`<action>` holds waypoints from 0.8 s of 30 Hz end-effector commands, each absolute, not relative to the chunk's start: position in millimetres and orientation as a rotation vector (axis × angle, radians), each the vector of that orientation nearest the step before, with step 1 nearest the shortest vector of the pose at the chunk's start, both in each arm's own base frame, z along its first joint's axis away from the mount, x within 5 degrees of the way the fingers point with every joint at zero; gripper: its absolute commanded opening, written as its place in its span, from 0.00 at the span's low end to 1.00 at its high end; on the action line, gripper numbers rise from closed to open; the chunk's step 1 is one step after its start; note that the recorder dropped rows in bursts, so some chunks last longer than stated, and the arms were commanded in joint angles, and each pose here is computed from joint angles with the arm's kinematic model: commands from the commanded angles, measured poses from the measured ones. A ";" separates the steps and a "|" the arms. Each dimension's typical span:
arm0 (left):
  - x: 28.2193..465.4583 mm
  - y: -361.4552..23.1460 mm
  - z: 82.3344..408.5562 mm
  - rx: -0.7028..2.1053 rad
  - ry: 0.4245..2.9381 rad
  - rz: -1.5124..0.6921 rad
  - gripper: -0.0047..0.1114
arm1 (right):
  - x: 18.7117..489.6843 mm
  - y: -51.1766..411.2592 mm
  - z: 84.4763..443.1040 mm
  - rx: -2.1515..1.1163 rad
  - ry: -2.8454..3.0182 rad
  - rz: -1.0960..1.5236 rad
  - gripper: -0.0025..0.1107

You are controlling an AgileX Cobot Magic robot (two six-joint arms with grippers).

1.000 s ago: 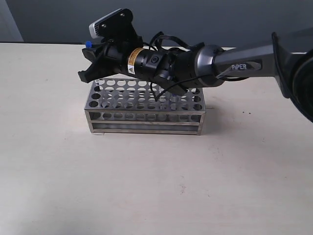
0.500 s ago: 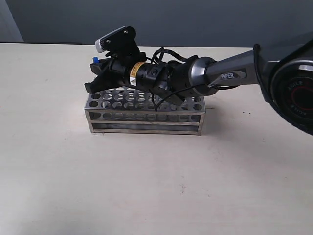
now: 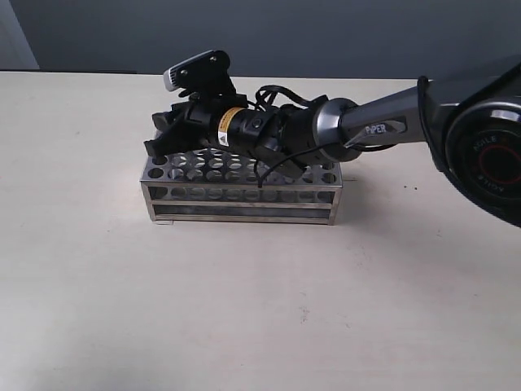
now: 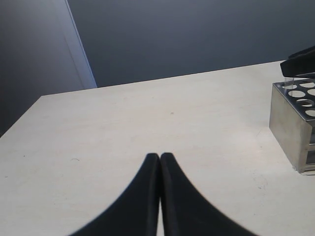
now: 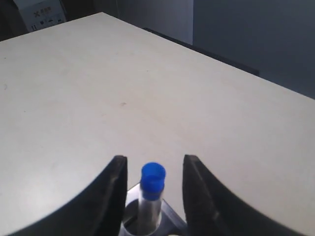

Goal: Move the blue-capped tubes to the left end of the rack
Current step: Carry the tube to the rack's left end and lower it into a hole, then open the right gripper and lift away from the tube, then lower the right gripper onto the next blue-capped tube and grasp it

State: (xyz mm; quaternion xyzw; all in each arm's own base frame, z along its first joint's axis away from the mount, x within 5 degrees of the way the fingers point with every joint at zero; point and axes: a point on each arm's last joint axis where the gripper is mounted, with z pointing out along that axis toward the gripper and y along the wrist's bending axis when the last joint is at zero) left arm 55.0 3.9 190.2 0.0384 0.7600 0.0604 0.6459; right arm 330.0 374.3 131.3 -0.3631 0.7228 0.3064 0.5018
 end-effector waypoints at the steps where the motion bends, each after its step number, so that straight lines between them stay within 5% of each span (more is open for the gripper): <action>1: 55.4 3.3 191.8 0.090 1.718 0.127 0.04 | 332.7 371.2 145.4 -0.863 1.749 0.723 0.36; 13: 55.4 3.3 191.8 0.090 1.718 0.127 0.04 | 306.8 314.8 289.9 -0.917 1.648 0.450 0.36; 24: 55.4 3.3 191.8 0.090 1.718 0.127 0.04 | 243.9 217.0 259.1 -0.786 1.687 0.560 0.36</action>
